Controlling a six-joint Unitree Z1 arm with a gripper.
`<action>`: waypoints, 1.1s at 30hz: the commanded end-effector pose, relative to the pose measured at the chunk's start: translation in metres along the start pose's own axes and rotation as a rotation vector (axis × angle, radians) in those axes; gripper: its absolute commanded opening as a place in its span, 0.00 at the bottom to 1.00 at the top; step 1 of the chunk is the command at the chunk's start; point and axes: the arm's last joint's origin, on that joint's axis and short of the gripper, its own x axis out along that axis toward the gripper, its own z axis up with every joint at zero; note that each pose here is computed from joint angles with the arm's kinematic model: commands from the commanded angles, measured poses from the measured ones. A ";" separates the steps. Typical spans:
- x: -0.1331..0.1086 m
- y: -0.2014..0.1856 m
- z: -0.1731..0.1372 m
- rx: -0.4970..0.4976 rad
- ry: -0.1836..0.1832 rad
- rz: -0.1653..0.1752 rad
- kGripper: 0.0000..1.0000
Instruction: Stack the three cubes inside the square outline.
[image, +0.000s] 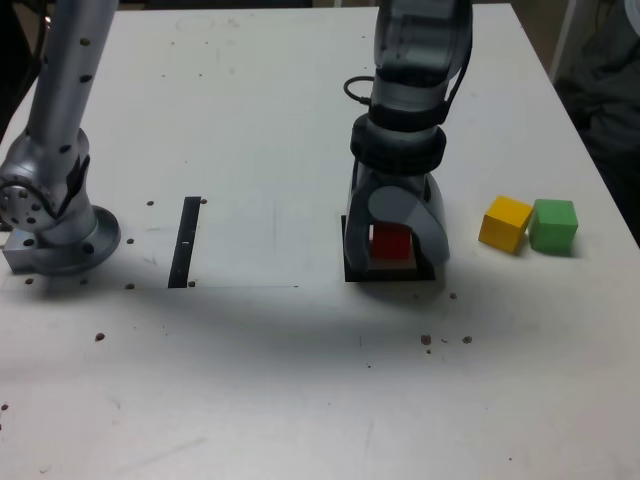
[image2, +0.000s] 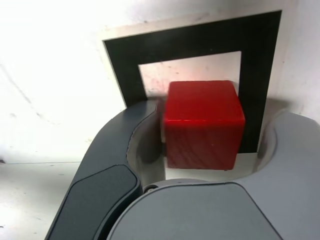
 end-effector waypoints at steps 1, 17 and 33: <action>-0.012 0.001 -0.005 -0.005 -0.005 0.018 1.00; -0.074 0.005 0.012 0.005 0.018 0.155 1.00; -0.068 0.006 0.055 0.231 0.013 0.166 1.00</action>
